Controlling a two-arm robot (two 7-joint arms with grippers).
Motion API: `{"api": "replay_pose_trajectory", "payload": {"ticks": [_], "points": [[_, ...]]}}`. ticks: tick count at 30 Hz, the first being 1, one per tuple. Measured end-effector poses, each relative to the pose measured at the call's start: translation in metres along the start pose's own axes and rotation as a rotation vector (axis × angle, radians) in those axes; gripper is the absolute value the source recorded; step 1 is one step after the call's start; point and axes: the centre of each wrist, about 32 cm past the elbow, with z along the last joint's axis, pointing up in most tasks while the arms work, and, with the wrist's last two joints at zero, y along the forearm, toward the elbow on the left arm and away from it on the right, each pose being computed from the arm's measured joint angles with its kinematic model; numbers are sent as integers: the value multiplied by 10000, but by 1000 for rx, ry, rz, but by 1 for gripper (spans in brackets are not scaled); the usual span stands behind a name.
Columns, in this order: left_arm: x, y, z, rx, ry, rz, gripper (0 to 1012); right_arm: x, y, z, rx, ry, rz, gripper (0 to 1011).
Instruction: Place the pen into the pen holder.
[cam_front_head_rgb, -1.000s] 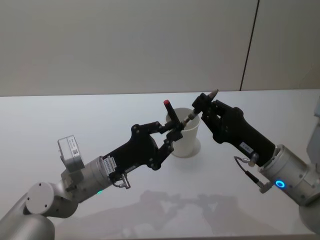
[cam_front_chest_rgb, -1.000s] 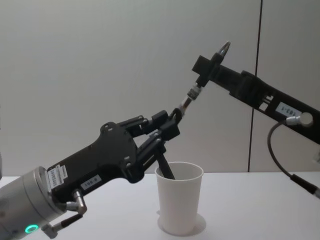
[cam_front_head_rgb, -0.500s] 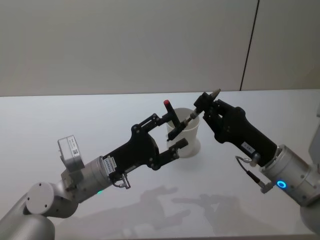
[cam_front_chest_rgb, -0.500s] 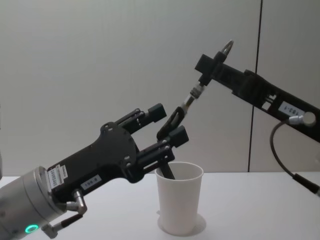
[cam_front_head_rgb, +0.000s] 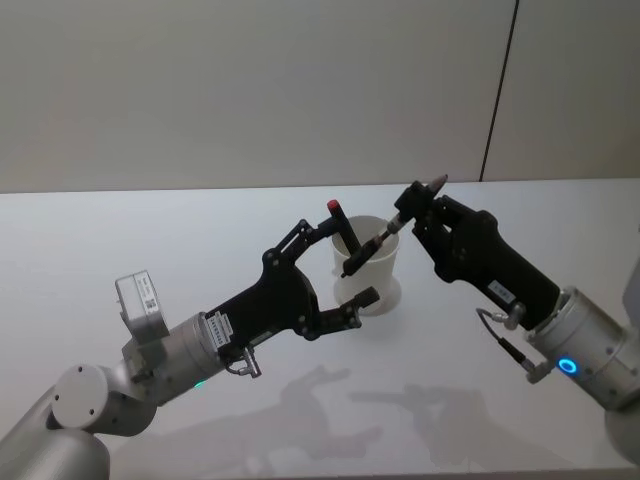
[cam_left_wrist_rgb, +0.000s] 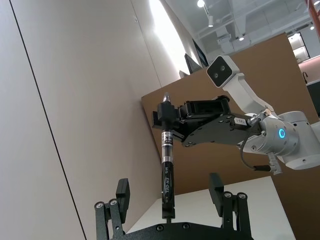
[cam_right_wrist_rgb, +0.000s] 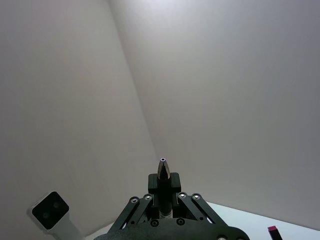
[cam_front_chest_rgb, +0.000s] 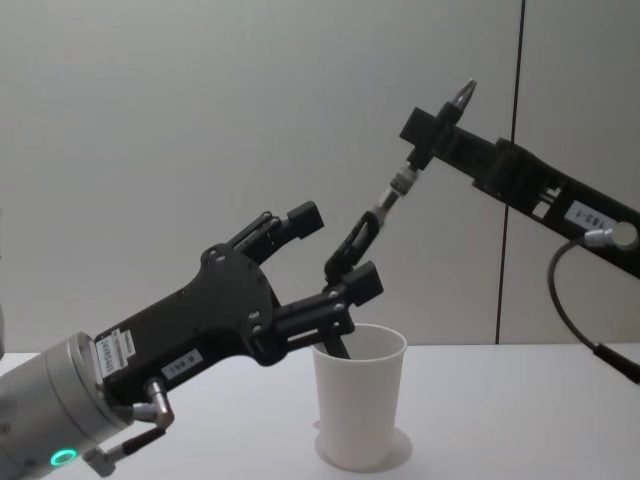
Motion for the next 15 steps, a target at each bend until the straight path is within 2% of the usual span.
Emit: {"api": "replay_pose_trajectory", "payload": {"ticks": [8,15], "points": [[0,0,0,0,0,0,1004,8,-12,13,-2,-41,-37,116],[0,0,0,0,0,0,1004,5,-9,24,0,-115,-100,116]]}}
